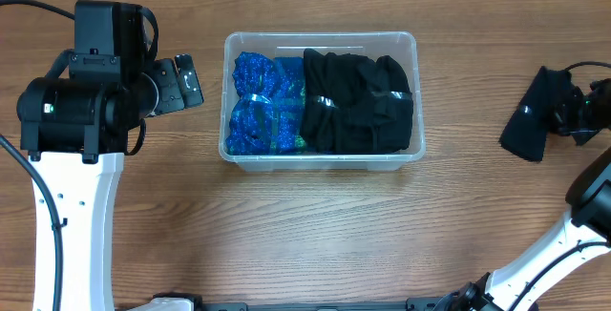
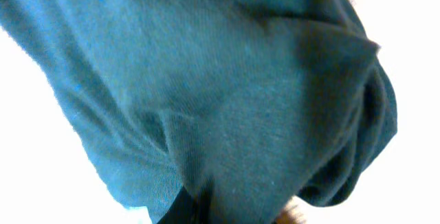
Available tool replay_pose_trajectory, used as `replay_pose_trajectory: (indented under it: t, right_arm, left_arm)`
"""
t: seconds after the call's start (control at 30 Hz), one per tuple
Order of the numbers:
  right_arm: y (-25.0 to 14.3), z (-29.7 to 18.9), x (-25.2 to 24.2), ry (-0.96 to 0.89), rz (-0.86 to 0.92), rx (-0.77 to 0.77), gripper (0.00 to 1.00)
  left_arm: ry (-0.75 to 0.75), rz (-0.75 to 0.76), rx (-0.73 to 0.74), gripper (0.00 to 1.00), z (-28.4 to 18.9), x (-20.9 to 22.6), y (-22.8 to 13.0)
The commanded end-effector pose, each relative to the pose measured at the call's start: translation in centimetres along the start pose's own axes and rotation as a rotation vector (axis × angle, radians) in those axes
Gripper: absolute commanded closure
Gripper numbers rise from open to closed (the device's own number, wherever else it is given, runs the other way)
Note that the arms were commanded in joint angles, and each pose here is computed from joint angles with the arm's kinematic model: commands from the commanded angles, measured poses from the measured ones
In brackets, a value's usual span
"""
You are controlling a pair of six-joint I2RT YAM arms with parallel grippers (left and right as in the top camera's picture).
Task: Pack container
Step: 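Grasp the remaining black garment with the right gripper, then place the last black garment into the bin and release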
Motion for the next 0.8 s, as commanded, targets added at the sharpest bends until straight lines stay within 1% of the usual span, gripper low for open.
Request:
replay_pose_trajectory:
  t: [0.0, 0.03, 0.07, 0.13, 0.17, 0.23, 0.3, 0.33, 0.4, 0.47, 0.53, 0.57, 0.6, 0.63, 0.67, 0.7, 0.77]
  right_arm:
    - [-1.7, -9.2, 6.5, 0.143, -0.133, -0.141, 0.96]
    - [-3.6, -12.1, 9.4, 0.210, -0.199, -0.164, 0.96]
    - [-5.1, -13.6, 11.2, 0.245, -0.244, -0.170, 0.96]
    - [-10.9, -17.6, 16.4, 0.318, -0.404, -0.172, 0.96]
    - [-13.6, -18.6, 18.2, 0.344, -0.473, -0.160, 0.96]
    - [-20.2, -19.8, 22.5, 0.430, -0.656, -0.096, 0.96]
    - [-28.4, -19.3, 27.6, 0.531, -0.895, -0.005, 0.96]
    - [-31.0, -18.9, 29.5, 0.570, -0.977, -0.002, 0.96]
    - [-34.8, -18.5, 32.5, 0.631, -1.094, -0.047, 0.96]
    - [-37.4, -17.5, 34.5, 0.655, -1.137, -0.069, 0.96]
    - [-37.5, -14.5, 35.1, 0.541, -1.024, -0.086, 0.96]
    - [-37.2, -13.2, 35.1, 0.506, -0.998, -0.077, 0.96]
    - [-37.3, -10.4, 35.0, 0.450, -0.992, -0.035, 0.96]
    - [-37.4, -7.3, 34.6, 0.387, -0.986, 0.014, 0.64]
    - [-37.7, -5.3, 34.1, 0.341, -0.955, 0.066, 0.23]
    - [-38.2, -4.9, 33.8, 0.341, -0.946, 0.117, 0.20]
    - [-38.1, -5.8, 33.6, 0.333, -0.940, 0.115, 0.18]
  left_arm:
    - [0.008, 0.019, -0.006, 0.00, 0.0, 0.1, 0.1]
    - [0.008, 0.019, -0.006, 0.00, 0.0, 0.0, 0.1]
    - [0.008, 0.019, -0.006, 0.00, 0.0, 0.0, 0.1]
    - [0.008, 0.019, -0.006, 0.00, 0.0, 0.0, 0.1]
    - [0.008, 0.019, -0.006, 0.00, 0.0, 0.0, 0.1]
    - [0.008, 0.019, -0.006, 0.00, 0.0, 0.0, 0.1]
    - [0.008, 0.019, -0.006, 0.00, 0.0, 0.0, 0.1]
    - [0.008, 0.019, -0.006, 0.00, 0.0, 0.0, 0.1]
    - [0.008, 0.019, -0.006, 0.00, 0.0, 0.1, 0.1]
    - [0.008, 0.019, -0.006, 0.00, 0.0, 0.0, 0.1]
    - [0.008, 0.019, -0.006, 0.00, 0.0, 0.1, 0.1]
    - [0.008, 0.019, -0.006, 0.00, 0.0, 0.0, 0.1]
    - [0.008, 0.019, -0.006, 0.00, 0.0, 0.0, 0.1]
    - [0.008, 0.019, -0.006, 0.00, 0.0, 0.1, 0.1]
    - [0.008, 0.019, -0.006, 0.00, 0.0, 0.0, 0.1]
    - [0.008, 0.019, -0.006, 0.00, 0.0, 0.1, 0.1]
    - [0.008, 0.019, -0.006, 0.00, 0.0, 0.1, 0.1]
Point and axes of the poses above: each gripper's point midway between its finger pads, its own z axis out along the fingers, its own x axis along the line the jaws close on, y = z × x, the point moved 5 cm from there along -z, back along the fingers, and after that the axes turned 1 degree about -z, right-handed, at the moved point
